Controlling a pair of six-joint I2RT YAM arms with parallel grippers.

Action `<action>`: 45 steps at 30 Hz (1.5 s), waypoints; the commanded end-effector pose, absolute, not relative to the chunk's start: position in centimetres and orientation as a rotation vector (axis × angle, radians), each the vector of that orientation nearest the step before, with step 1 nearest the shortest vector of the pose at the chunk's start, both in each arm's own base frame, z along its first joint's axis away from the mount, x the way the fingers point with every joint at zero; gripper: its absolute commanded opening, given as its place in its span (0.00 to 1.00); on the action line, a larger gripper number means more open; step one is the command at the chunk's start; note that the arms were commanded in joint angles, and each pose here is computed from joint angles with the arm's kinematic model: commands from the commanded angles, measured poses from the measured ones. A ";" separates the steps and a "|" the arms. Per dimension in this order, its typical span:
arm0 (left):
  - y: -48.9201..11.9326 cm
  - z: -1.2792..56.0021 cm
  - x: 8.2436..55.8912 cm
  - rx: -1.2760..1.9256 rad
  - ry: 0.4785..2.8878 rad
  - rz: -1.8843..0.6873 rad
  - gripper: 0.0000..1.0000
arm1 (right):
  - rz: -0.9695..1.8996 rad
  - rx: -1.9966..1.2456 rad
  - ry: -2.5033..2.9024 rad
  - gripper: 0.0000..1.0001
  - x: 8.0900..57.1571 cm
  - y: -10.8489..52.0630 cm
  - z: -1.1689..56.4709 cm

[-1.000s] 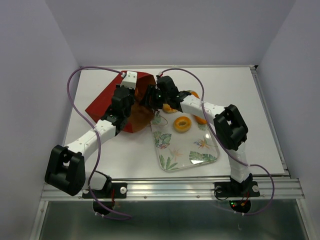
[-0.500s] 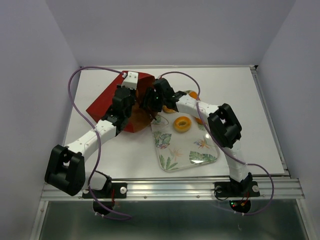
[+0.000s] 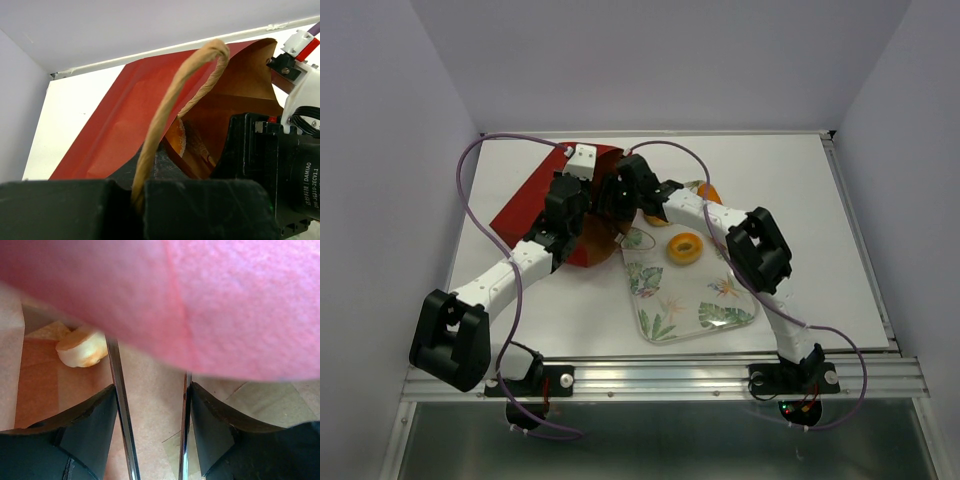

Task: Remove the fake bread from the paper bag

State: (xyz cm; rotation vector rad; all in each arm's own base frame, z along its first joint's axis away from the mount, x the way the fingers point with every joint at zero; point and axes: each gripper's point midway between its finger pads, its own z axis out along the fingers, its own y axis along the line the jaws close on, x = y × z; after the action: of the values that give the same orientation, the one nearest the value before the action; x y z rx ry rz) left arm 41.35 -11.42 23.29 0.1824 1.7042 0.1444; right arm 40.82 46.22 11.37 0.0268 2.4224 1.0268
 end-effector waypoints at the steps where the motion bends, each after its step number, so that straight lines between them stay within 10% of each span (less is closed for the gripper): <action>1: -11.7 26.2 40.9 0.130 1.611 0.092 0.00 | 1.117 -0.019 2.386 0.63 40.8 48.1 12.9; 24: -10.6 26.0 40.8 0.092 1.614 0.143 0.00 | 1.088 -0.049 2.293 0.13 40.1 46.2 16.3; 45: -9.9 26.9 41.0 0.086 1.594 0.201 0.00 | 1.073 -0.240 2.183 0.11 32.1 38.1 22.8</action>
State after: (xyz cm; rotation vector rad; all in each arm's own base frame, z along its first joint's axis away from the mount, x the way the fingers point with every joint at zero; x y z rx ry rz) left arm 41.09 -10.26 23.67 0.1395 1.6876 0.2061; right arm 33.85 39.70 19.62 -0.1605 2.2713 1.0453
